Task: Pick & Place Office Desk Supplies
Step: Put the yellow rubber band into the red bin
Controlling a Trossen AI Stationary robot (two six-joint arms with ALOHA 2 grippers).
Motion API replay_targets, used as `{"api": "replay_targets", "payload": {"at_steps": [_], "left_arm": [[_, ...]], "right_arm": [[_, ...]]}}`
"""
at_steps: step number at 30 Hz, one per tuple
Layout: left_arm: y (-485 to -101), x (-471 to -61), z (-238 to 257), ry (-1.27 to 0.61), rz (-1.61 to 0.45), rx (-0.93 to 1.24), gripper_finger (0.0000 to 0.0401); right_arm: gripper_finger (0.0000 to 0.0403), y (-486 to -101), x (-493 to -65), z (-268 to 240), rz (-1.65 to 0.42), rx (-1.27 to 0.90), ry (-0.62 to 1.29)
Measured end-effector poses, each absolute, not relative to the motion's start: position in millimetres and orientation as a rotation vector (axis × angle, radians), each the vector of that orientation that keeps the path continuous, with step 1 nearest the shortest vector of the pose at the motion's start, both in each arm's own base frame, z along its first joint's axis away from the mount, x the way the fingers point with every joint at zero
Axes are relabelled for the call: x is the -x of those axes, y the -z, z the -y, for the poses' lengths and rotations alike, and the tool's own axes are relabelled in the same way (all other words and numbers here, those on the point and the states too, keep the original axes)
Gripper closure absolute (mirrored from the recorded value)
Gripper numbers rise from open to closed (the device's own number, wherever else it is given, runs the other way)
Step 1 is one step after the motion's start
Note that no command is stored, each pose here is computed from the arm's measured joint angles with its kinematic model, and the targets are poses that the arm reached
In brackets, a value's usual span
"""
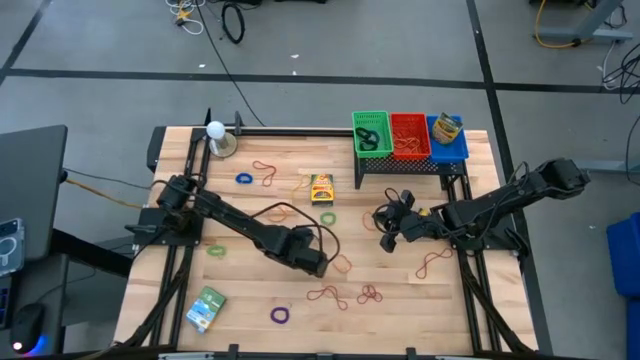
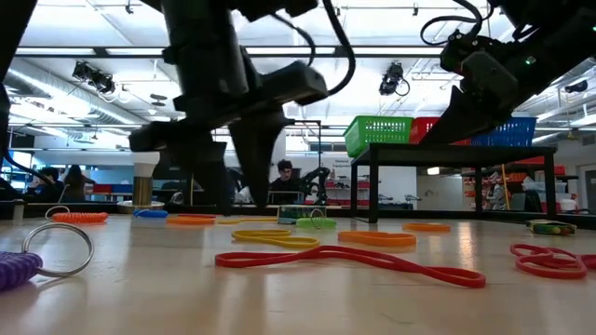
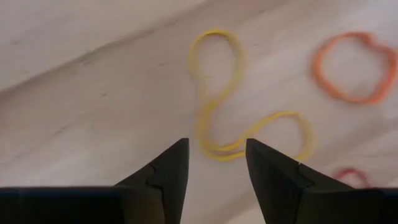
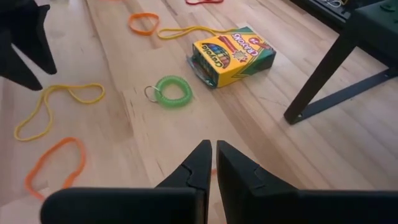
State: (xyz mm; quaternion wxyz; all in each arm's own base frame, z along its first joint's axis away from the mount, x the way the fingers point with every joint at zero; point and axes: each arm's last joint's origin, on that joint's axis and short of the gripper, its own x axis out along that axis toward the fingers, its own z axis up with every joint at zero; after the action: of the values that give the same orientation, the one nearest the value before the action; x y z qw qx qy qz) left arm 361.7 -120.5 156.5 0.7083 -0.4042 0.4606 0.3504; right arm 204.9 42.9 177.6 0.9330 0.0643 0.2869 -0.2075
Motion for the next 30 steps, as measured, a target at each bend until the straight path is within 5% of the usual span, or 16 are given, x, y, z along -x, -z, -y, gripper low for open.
{"api": "replay_targets", "payload": {"at_steps": [9,24,30], "left_arm": [[-144.0,-362.6,118.2,-0.884,-1.002,0.958,0.0248],[-132.2,-364.3,120.9,-0.897,-0.998,0.905,0.0389],[-146.3,-353.3,118.9,-0.908,-0.982,0.756,0.0396]], "right_arm": [[0.0369,-177.7,-205.0,-42.9,-0.586,-0.129,0.424],[0.0369,-178.0,-205.0,-42.4,-0.578,-0.123,0.440],[0.0369,-178.1,-205.0,-42.3,-0.575,-0.125,0.447]]}}
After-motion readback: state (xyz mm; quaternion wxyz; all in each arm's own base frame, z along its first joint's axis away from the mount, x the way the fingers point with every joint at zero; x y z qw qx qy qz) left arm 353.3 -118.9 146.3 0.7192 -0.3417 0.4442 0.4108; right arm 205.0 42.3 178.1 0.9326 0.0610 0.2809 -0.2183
